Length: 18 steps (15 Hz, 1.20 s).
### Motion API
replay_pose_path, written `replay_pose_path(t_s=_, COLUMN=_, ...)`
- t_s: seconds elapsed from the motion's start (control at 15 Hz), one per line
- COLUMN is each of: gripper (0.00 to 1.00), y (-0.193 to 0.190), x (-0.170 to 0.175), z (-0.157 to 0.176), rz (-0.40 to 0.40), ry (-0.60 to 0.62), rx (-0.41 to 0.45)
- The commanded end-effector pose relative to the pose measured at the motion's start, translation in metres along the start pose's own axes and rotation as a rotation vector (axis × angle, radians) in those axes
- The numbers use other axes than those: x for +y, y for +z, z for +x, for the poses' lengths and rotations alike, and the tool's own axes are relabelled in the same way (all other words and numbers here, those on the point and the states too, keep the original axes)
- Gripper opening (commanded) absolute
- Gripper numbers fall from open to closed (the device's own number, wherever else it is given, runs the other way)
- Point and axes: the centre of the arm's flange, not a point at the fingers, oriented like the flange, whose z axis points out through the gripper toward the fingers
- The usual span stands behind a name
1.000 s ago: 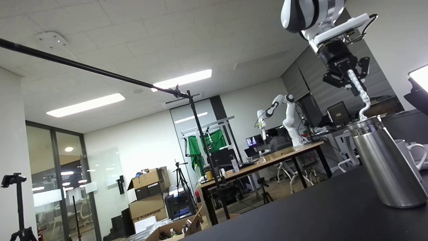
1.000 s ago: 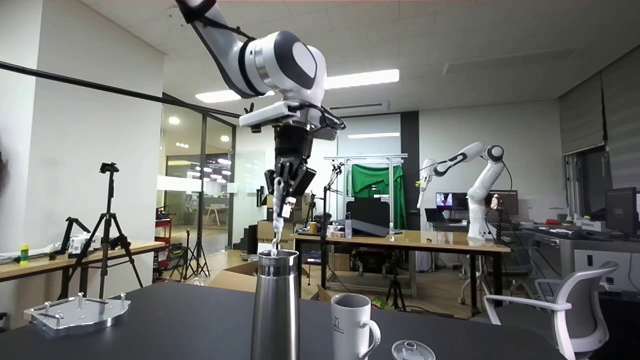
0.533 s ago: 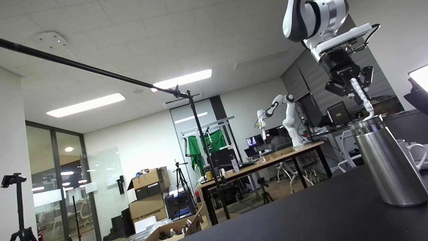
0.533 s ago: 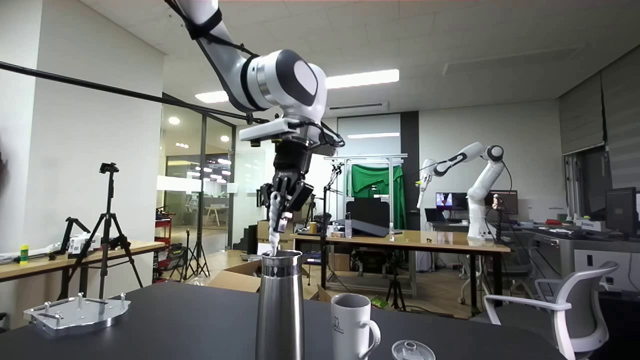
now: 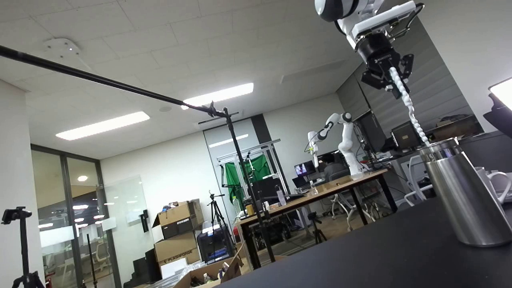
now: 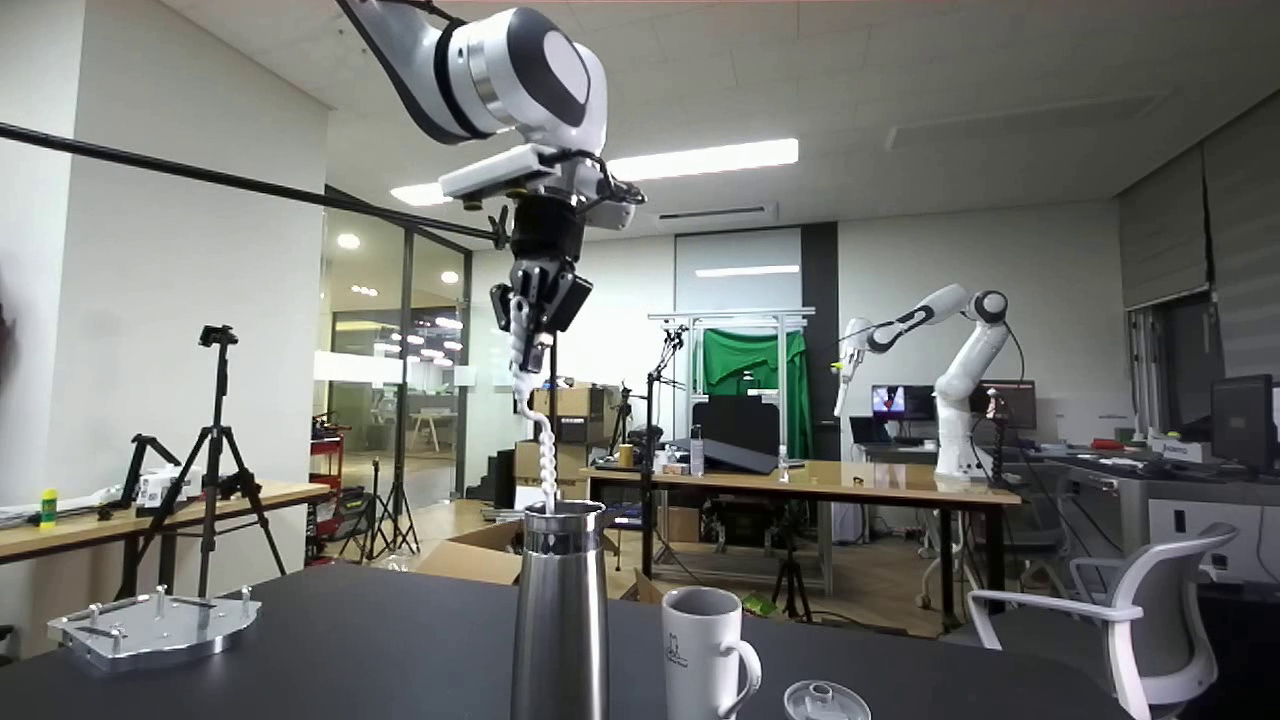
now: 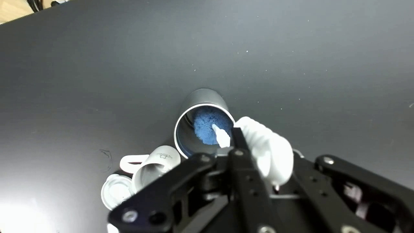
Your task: Stir the contents in the silver flask.
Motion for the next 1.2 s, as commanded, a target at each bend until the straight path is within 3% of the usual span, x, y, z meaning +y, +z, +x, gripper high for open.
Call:
replay_pose_path(t_s=0.0, gripper=0.04, y=-0.011, x=0.005, z=-0.003, rz=-0.013, ry=0.016, rx=0.010)
replay_pose_path(t_s=0.33, gripper=0.04, y=0.037, x=0.037, z=0.018, rz=0.029, ry=0.061, rx=-0.025)
replay_pose_path(t_s=0.6, gripper=0.04, y=0.059, x=0.045, z=0.027, rz=0.012, ry=0.082, rx=-0.055)
replay_pose_path(t_s=1.13, gripper=0.04, y=0.015, x=0.005, z=0.000, rz=-0.031, ry=0.035, rx=-0.037)
